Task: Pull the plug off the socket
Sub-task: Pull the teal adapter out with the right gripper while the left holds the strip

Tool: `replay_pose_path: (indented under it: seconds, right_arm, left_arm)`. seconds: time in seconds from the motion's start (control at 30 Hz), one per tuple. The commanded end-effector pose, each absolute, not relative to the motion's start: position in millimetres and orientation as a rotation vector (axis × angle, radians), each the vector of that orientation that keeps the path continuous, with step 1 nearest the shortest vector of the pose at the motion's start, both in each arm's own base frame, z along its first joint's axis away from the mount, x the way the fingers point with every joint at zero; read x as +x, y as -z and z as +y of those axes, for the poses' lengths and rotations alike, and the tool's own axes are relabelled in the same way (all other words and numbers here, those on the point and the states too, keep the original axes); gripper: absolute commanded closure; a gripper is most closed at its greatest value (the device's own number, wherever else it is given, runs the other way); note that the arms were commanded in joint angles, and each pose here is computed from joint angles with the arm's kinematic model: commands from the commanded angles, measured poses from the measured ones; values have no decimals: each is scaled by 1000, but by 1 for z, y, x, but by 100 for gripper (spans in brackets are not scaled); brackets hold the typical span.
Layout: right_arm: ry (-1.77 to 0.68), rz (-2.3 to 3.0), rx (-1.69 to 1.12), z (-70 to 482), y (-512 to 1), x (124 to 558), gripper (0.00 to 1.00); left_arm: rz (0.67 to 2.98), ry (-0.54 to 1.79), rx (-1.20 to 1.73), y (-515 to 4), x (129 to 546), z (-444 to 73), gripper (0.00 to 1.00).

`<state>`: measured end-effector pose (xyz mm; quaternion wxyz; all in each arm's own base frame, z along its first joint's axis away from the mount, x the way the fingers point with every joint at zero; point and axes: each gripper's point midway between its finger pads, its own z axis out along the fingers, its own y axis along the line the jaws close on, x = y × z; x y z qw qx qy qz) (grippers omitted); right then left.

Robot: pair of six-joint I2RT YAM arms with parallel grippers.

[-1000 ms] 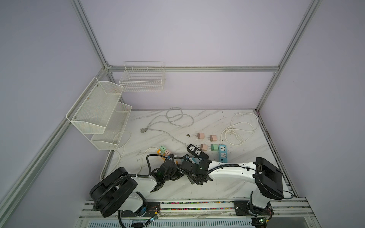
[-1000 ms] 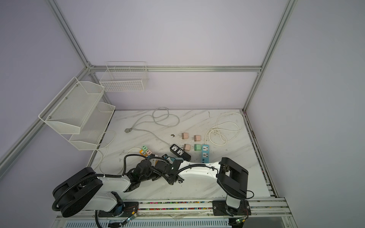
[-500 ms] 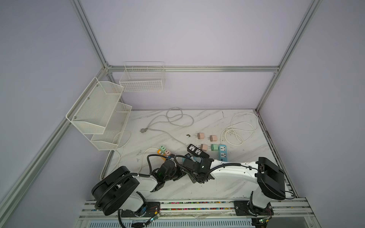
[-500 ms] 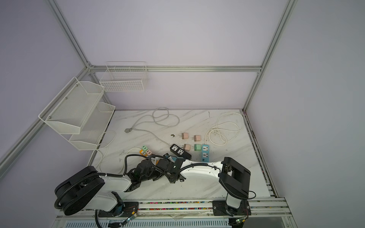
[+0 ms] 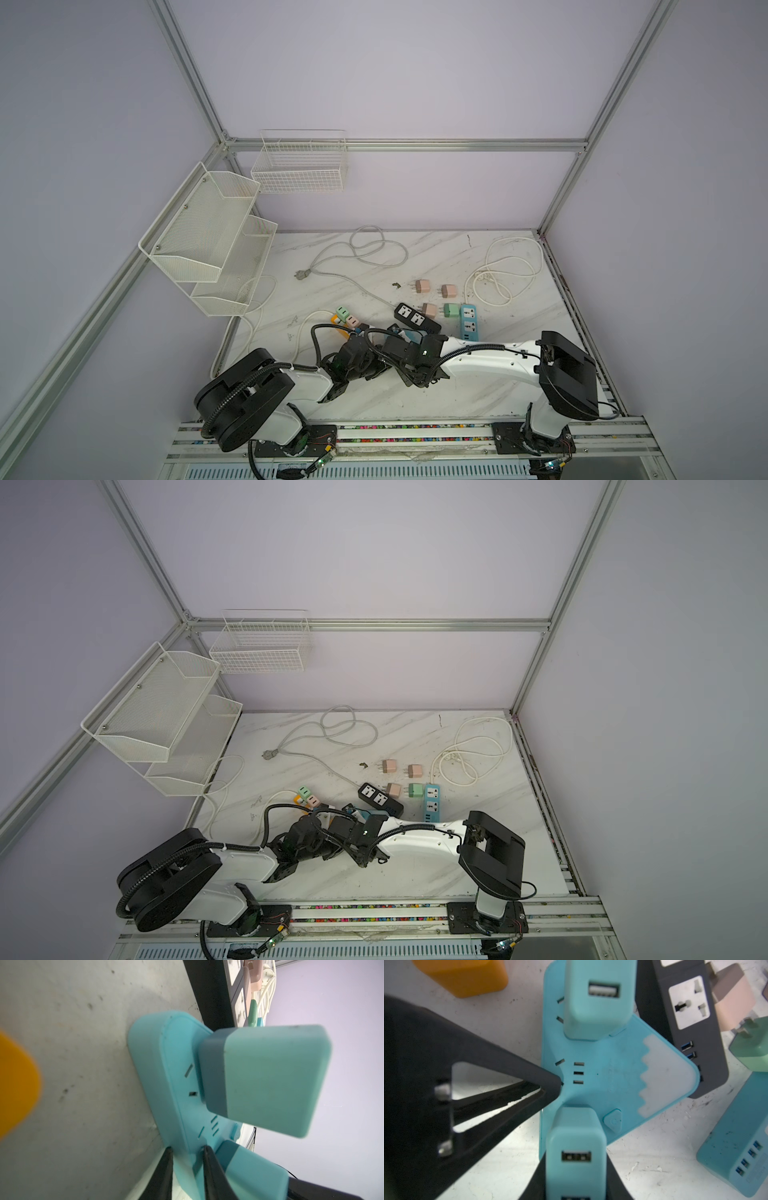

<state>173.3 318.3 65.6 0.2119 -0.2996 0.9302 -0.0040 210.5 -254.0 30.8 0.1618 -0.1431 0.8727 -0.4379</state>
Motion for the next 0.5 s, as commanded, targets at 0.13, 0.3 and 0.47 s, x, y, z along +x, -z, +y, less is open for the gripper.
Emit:
replay_pose_path:
  seconds: [0.13, 0.3, 0.47]
  right_arm:
    - [-208, 2518, -846, 365, -83, 166, 83]
    - [-280, 2516, -700, 339, -105, 193, 83]
    - [-255, 2497, -791, 352, -100, 182, 84]
  left_arm:
    - [2824, 925, -501, 36, 161, -214, 76]
    - [2833, 915, -505, 38, 160, -213, 76]
    - [2841, 908, -502, 39, 159, -212, 76]
